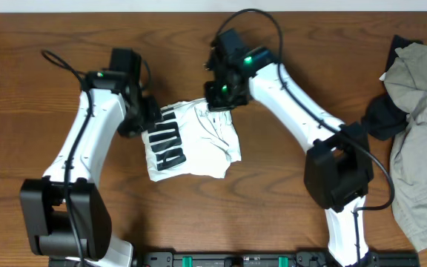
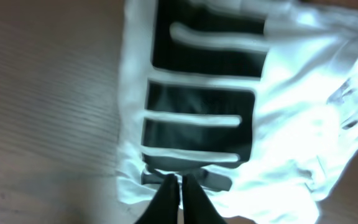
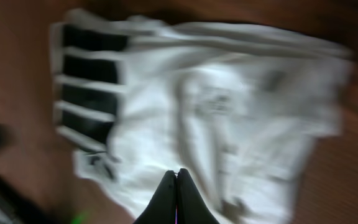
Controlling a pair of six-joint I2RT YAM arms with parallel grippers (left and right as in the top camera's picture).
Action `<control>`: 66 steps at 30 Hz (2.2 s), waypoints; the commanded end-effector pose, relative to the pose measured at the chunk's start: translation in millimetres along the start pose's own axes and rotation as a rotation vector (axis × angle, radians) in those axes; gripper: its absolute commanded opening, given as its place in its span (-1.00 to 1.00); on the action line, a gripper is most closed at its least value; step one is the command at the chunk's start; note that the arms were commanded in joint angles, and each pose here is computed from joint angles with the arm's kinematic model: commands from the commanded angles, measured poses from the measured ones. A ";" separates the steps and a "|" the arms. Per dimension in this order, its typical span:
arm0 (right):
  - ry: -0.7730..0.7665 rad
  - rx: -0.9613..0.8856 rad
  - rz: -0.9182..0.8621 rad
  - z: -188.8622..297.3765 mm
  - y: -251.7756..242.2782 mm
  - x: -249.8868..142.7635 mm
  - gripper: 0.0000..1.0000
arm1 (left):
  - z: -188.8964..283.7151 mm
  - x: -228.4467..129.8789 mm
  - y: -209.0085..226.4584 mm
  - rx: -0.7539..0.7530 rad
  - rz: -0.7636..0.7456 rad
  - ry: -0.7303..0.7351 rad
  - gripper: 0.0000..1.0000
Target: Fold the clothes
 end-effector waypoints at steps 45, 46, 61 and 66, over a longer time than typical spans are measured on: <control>0.142 -0.237 -0.205 -64.9 -75.8 -6.7 -0.98 | -31.7 -33.7 37.9 -0.037 0.097 0.029 -0.87; 0.136 -0.235 -0.206 -62.6 -74.2 -5.0 -0.97 | -27.2 -34.2 36.6 -0.049 0.095 0.017 -0.87; 0.079 -0.032 0.034 -5.6 4.4 -3.7 -0.25 | -23.8 -25.6 30.7 -0.095 0.082 -0.038 0.32; 0.133 -0.039 0.069 -26.1 15.1 -17.5 -0.22 | -26.6 -25.4 31.3 -0.091 0.085 -0.029 0.92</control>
Point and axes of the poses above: each gripper's point midway between its finger pads, its own z axis back along the fingers, its own y axis along the line the jaws close on, x = y × z, the point moved 7 cm from there along z, back along the fingers, and after that the axes turned 2 degrees about -z, right-handed, at the moved point
